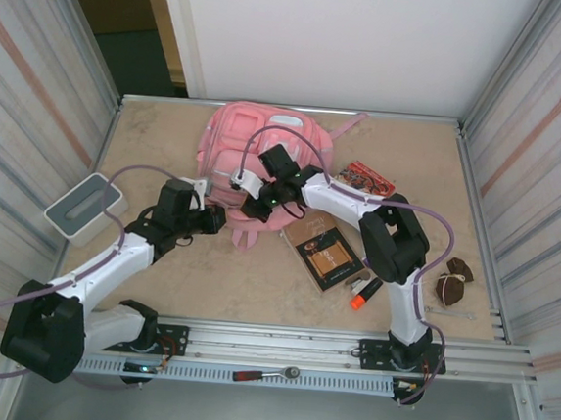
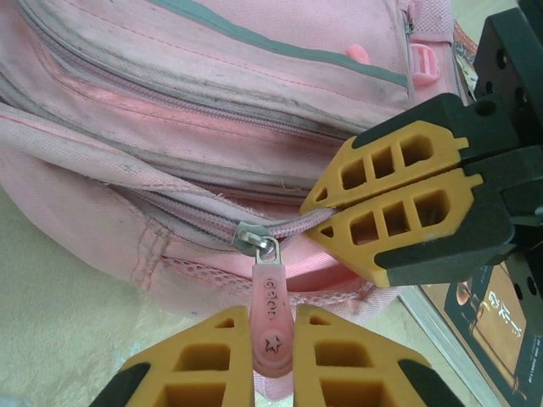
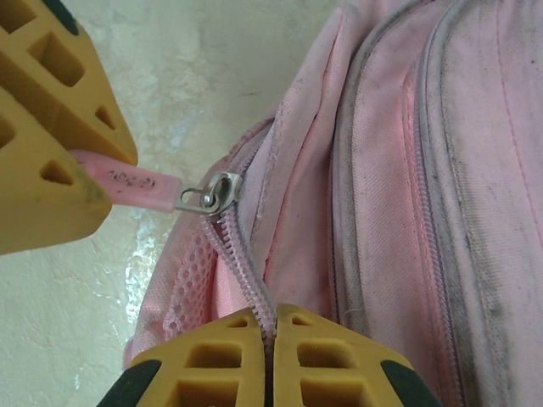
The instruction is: Pack the student bag
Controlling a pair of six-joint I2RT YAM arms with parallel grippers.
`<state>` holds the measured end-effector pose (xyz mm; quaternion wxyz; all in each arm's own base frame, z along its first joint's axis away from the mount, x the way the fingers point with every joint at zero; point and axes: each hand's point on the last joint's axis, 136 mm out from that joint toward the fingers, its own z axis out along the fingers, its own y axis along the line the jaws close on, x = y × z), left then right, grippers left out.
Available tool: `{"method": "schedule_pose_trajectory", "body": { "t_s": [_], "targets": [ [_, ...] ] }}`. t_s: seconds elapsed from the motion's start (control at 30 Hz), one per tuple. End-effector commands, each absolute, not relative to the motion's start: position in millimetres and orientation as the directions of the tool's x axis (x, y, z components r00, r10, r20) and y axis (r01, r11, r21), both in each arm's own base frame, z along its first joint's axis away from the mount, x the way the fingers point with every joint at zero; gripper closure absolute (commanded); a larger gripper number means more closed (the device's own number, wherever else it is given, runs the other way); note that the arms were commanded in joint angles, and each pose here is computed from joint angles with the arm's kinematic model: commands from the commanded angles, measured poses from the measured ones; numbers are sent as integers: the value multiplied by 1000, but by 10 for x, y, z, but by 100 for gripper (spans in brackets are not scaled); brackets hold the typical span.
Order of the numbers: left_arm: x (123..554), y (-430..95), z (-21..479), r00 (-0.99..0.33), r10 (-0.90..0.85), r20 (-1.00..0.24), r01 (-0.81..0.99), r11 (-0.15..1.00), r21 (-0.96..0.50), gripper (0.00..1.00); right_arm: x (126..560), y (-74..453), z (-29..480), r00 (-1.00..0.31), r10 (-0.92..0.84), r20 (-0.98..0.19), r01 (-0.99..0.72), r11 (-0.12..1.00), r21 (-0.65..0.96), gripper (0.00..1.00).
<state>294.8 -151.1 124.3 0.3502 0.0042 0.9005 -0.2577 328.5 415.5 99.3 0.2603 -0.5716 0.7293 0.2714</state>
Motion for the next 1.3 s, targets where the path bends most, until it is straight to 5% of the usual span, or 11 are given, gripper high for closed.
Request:
{"method": "schedule_pose_trajectory", "body": {
  "t_s": [0.0, 0.5, 0.6, 0.73, 0.83, 1.07, 1.27],
  "targets": [
    [3031, -1302, 1420, -695, -235, -679, 116, 896, -428, 100, 3499, 3787, 1193, -217, -722, -657, -966, 258, 36, 98],
    [3153, -995, 1212, -710, -280, -646, -2, 919, -395, 100, 3640, 3205, 1318, -218, -755, -618, -953, 300, -30, 94],
    [3168, -1113, 1304, -700, -278, -658, 59, 895, -441, 100, 3710, 3340, 1394, -244, -714, -656, -942, 335, -14, 87],
    [3188, -1211, 1450, -691, -286, -664, 102, 870, -482, 100, 3770, 3497, 1496, -274, -688, -672, -922, 386, -18, 57],
    [3192, -1255, 1558, -685, -291, -668, 123, 857, -500, 100, 3665, 3668, 1624, -249, -658, -710, -930, 368, -14, 47],
    [3154, -1324, 1708, -678, -285, -677, 159, 843, -513, 100, 3387, 4172, 1692, -187, -596, -781, -962, 274, 22, 35],
    [3120, -1310, 1766, -669, -287, -686, 160, 845, -510, 100, 3343, 4433, 1425, -163, -643, -748, -977, 209, 34, 34]
  ]
}}
